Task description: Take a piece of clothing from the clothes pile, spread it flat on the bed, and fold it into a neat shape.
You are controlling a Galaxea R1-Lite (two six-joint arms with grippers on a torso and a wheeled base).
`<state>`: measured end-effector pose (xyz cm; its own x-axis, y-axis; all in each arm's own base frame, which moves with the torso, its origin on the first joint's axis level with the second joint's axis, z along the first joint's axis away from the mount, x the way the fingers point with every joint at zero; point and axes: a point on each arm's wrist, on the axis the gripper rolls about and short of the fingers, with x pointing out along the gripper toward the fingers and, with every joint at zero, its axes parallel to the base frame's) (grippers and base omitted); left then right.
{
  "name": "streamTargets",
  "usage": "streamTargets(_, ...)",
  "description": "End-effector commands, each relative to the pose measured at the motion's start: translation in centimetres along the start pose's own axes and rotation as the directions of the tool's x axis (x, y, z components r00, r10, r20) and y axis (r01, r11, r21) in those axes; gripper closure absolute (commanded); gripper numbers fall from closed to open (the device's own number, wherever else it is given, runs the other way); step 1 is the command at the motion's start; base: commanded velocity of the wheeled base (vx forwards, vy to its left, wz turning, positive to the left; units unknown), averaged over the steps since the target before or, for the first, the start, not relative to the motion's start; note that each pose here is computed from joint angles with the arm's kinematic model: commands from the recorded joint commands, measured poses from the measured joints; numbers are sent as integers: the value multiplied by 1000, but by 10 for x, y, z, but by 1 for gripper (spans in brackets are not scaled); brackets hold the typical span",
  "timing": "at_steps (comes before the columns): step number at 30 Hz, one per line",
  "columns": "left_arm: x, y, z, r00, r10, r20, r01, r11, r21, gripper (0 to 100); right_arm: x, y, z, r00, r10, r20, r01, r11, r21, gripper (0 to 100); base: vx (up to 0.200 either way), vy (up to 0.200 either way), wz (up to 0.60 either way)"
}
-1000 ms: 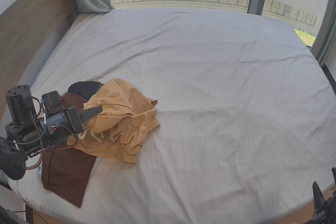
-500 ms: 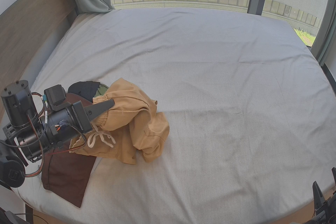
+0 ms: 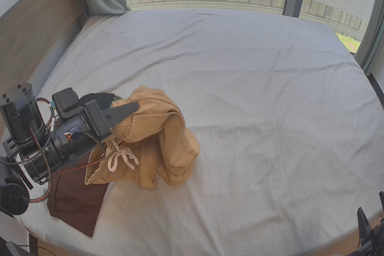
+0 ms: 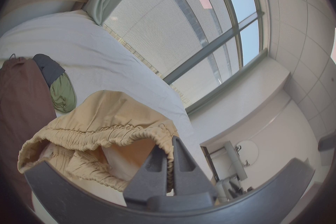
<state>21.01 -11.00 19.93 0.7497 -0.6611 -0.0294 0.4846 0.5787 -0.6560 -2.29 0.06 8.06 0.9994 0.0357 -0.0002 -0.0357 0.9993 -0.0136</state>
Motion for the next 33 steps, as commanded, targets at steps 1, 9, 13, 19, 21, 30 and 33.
streamTargets(1, 7, -25, 0, 998, -46, 41, 48, 998, -43, 100, 0, 0, -5, 1000, 3, 0, -3, 1000, 0, 0, 0, 0, 0)
streamTargets(9, 14, -58, -11, 992, -87, 95, 101, 982, -158, 100, 0, 0, -5, 1000, 1, 0, -1, 1000, 0, 0, 0, 0, 0)
streamTargets(13, 21, -72, -11, 986, -95, 134, 123, 969, -213, 100, 0, 0, -5, 1000, 1, 0, -1, 1000, 0, 0, 0, 0, 0)
streamTargets(19, 33, -82, -25, 988, -134, 78, 148, 964, -220, 100, 0, 0, -5, 1000, 1, 0, -1, 1000, 0, 0, 0, 0, 0)
streamTargets(21, 40, -85, -31, 988, -141, 56, 150, 964, -222, 100, 0, 0, -5, 1000, 1, 0, -1, 1000, 0, 0, 0, 0, 0)
streamTargets(30, 75, -91, -62, 985, -167, -50, 152, 962, -225, 100, 0, 0, -5, 1000, 1, 0, -1, 1000, 0, 0, 0, 0, 0)
streamTargets(33, 86, -93, -76, 981, -171, -88, 147, 962, -228, 100, 0, 0, -5, 1000, 1, 0, -1, 1000, 0, 0, 0, 0, 0)
